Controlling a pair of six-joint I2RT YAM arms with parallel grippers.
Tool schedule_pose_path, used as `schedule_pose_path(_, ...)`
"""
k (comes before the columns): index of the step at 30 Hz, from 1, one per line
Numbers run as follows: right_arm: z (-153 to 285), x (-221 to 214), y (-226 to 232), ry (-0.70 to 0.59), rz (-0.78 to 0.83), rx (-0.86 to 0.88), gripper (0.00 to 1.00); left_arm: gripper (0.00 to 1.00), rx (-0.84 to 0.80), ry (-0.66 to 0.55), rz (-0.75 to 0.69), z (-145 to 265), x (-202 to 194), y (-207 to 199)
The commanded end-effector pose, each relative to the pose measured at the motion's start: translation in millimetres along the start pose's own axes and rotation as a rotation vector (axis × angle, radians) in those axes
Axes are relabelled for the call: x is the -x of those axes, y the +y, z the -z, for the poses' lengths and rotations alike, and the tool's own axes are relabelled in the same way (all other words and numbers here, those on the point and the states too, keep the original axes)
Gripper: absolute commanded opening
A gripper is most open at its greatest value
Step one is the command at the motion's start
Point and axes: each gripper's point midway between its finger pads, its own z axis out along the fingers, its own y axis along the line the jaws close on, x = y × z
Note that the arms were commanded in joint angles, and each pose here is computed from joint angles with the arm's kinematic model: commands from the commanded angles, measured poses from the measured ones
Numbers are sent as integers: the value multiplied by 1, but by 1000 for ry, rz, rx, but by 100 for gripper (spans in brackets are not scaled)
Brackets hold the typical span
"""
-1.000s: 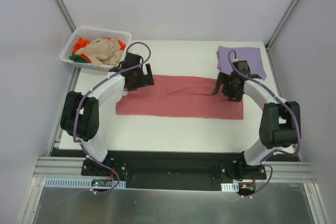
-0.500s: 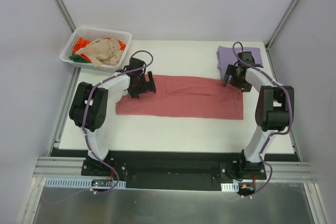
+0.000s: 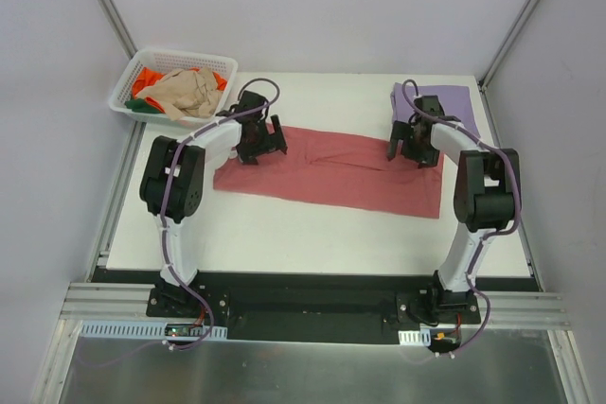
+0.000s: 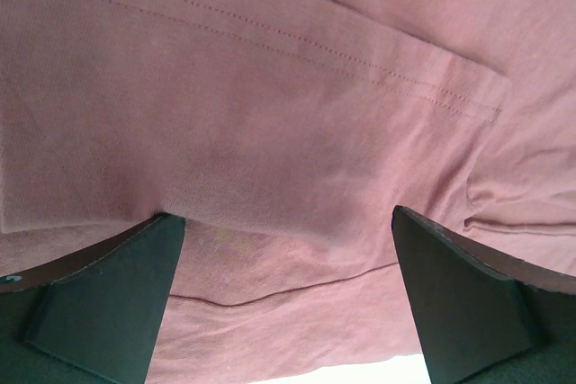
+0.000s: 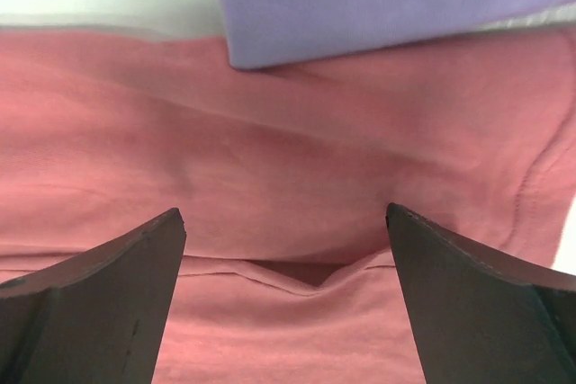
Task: Fold and stack the t-shirts
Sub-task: Rotate the tshirt 90 degrees
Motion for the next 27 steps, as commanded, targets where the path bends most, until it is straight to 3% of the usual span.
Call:
schedule_pose_path(1, 5, -20, -7, 85, -64, -56, 96, 99, 70, 43, 52, -20, 6, 13)
schedule_pose_path(6, 18, -81, -12, 186, -139, -57, 96, 99, -15, 42, 83, -40, 46, -3)
schedule_pose_path(11, 45, -155, 14, 313, -144, 25, 96, 99, -148, 7, 79, -52, 92, -35)
schedule_pose_path(14, 65, -216, 53, 424, -37, 134, 96, 99, -272, -1, 81, -62, 116, -69)
schedule_pose_path(19, 117, -298, 174, 573, 347, 589, 96, 99, -435, -9, 159, -88, 146, -108)
schedule_pose_path(22, 143, -307, 211, 522, 596, 685, 96, 99, -543, -22, 180, -91, 151, -131)
schedule_pose_path(27, 150, -269, 211, 385, 569, 664, 96, 99, -565, -113, 91, -61, 158, -156)
